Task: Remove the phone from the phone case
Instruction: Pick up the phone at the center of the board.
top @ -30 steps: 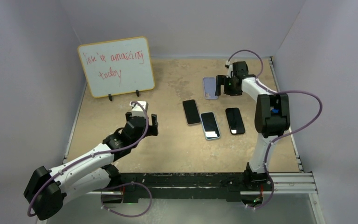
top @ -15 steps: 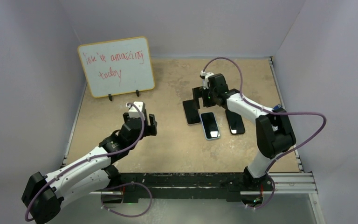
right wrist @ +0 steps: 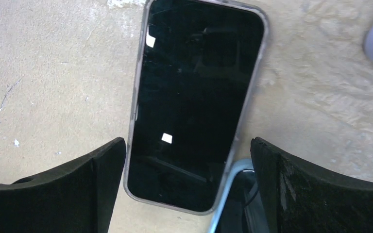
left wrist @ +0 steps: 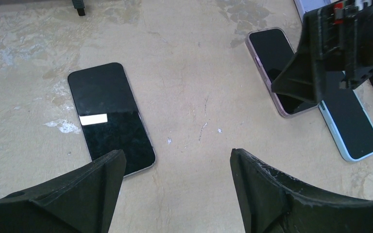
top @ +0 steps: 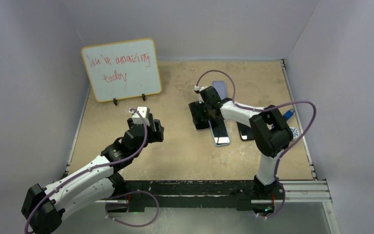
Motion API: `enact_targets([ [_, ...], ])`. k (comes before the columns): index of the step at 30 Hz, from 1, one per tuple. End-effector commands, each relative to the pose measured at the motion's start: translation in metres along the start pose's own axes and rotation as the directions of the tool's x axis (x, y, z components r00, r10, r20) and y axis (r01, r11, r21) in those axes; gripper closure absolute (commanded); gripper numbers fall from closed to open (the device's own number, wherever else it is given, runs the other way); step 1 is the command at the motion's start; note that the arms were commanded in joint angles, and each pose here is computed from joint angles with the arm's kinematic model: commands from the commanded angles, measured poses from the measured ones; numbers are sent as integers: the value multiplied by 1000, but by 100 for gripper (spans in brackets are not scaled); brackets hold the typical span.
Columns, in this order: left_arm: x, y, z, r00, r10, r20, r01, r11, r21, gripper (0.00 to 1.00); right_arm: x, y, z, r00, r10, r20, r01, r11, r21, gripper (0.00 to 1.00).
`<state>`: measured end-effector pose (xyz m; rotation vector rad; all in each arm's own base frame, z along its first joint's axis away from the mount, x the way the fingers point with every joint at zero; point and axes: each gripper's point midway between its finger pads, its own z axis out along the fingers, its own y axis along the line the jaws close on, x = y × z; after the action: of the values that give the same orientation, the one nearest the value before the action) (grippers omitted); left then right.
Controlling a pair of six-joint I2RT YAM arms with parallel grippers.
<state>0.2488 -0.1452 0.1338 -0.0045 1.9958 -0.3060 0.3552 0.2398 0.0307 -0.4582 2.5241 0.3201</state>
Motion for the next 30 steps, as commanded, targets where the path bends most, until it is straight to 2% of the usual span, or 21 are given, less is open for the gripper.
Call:
enact_targets([
  [1, -3, -5, -1, 1000, -23, 12, 23, 999, 27, 18, -22, 9, -1, 999, -13, 36, 11, 999, 41, 1],
  [7, -4, -7, -4, 999, -27, 18, 27, 999, 38, 18, -16, 17, 8, 999, -43, -3, 43, 997, 68, 2],
  [22, -7, -5, -8, 999, -37, 34, 36, 999, 32, 18, 12, 36, 22, 986, -136, -96, 144, 986, 81, 17],
  [26, -7, -4, -8, 998, -43, 39, 42, 999, 27, 18, 14, 47, 20, 981, -172, -94, 177, 983, 43, 27],
  [30, -8, -7, -9, 997, -60, 40, 58, 997, 46, 18, 10, 69, 10, 981, -188, -34, 185, 979, -84, 49],
])
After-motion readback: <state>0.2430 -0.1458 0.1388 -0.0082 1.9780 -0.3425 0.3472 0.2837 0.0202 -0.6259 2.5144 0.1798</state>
